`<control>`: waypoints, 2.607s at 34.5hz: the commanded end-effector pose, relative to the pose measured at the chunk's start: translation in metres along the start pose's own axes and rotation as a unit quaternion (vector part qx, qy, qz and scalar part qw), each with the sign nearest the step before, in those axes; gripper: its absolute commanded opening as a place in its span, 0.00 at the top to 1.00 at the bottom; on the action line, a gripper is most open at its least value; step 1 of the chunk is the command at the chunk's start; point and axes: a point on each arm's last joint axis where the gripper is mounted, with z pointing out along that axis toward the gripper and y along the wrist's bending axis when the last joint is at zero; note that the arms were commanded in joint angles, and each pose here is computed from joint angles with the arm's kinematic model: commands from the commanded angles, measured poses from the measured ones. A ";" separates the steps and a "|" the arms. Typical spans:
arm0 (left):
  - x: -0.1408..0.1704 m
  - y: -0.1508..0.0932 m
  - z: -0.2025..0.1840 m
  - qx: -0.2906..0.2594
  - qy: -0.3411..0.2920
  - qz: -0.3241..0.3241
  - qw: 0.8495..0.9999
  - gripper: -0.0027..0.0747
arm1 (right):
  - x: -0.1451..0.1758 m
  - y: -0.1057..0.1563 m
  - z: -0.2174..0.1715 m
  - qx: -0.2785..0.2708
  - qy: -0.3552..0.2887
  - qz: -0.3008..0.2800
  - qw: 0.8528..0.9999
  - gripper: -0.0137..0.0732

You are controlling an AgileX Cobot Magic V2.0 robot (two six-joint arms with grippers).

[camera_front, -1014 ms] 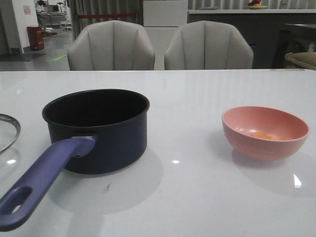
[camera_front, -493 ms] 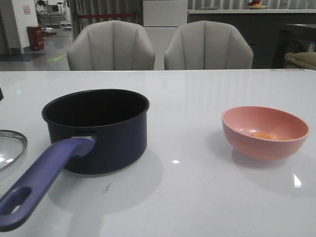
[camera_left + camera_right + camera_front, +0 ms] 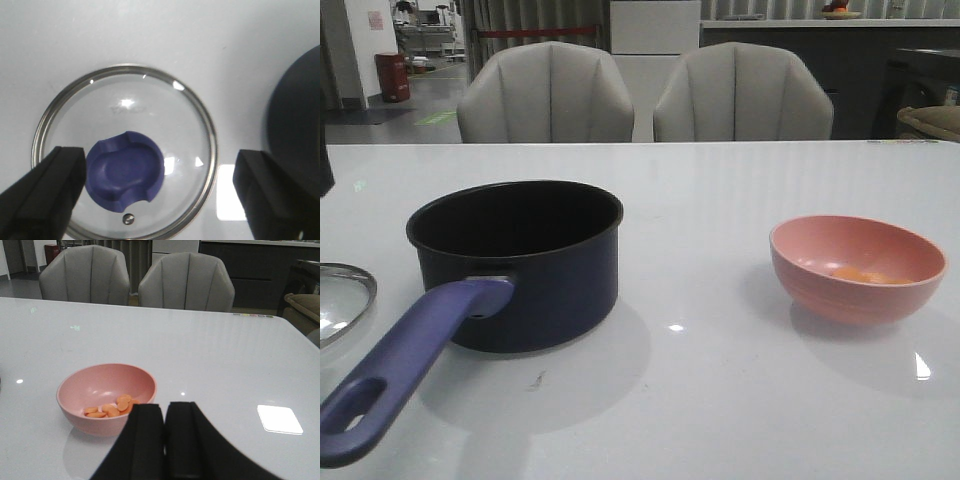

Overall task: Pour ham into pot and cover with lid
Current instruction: 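Release the lid and raise the left gripper away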

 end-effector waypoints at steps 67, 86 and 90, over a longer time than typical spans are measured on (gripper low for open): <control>0.243 -0.018 -0.135 0.146 -0.512 0.107 0.840 0.17 | -0.068 0.001 0.007 0.005 0.002 -0.007 1.000 0.67; 0.243 -0.018 -0.135 0.146 -0.512 0.106 0.840 0.17 | -0.082 0.002 0.080 0.009 0.164 0.025 0.986 0.45; 0.243 -0.018 -0.135 0.146 -0.512 0.106 0.840 0.17 | -0.088 0.003 0.113 0.011 0.203 0.041 0.978 0.29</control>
